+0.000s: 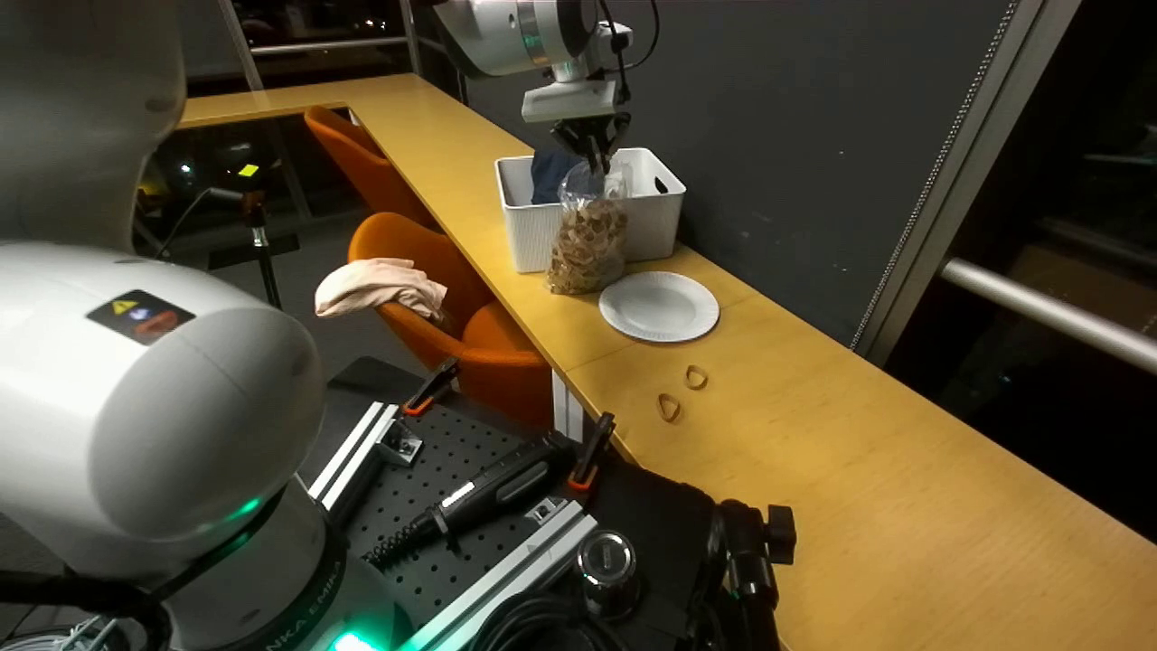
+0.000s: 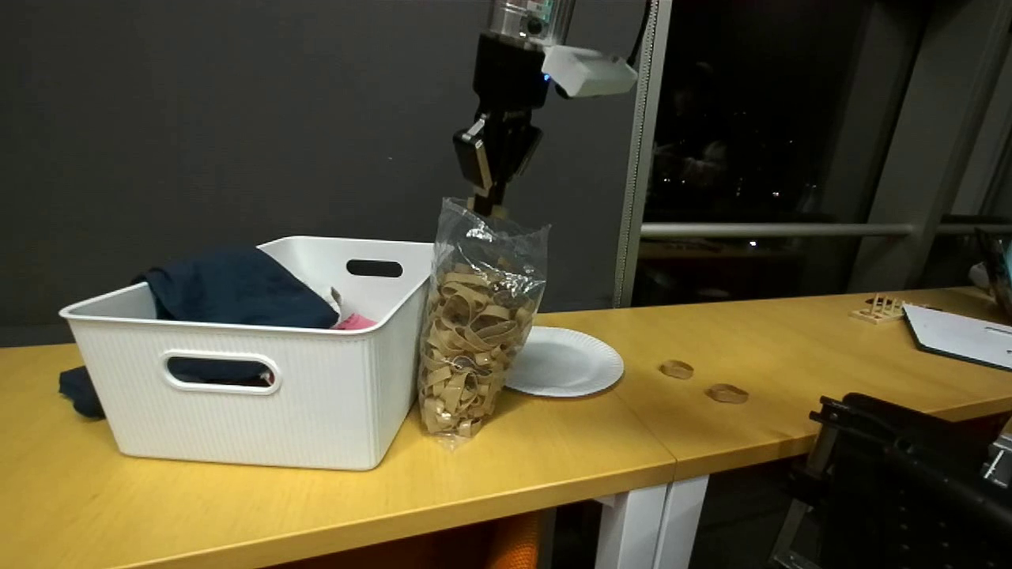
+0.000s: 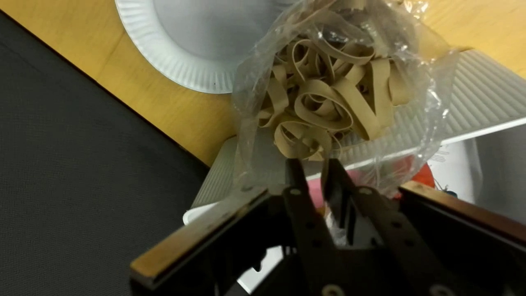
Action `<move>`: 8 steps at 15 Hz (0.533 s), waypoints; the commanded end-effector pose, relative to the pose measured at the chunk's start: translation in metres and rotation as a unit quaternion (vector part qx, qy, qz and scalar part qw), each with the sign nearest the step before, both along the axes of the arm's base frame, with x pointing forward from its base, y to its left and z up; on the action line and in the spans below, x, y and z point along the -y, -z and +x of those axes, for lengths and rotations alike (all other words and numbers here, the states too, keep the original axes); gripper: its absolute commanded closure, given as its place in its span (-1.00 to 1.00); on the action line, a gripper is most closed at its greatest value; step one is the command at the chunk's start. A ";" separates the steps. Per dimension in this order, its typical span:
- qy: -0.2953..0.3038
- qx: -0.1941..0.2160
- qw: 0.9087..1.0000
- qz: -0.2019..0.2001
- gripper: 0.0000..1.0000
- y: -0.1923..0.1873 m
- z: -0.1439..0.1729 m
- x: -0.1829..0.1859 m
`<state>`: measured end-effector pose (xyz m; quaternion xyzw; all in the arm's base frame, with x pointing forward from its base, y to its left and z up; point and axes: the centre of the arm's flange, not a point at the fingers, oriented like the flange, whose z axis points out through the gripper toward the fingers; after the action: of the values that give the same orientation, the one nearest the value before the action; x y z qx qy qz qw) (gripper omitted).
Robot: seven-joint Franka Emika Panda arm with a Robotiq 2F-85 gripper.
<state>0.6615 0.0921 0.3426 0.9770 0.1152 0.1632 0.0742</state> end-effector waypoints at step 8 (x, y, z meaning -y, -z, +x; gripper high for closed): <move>0.022 -0.040 0.999 -0.011 -0.99 -0.010 -0.015 0.008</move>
<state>0.6566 0.0899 0.3370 0.9818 0.1094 0.1338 0.0790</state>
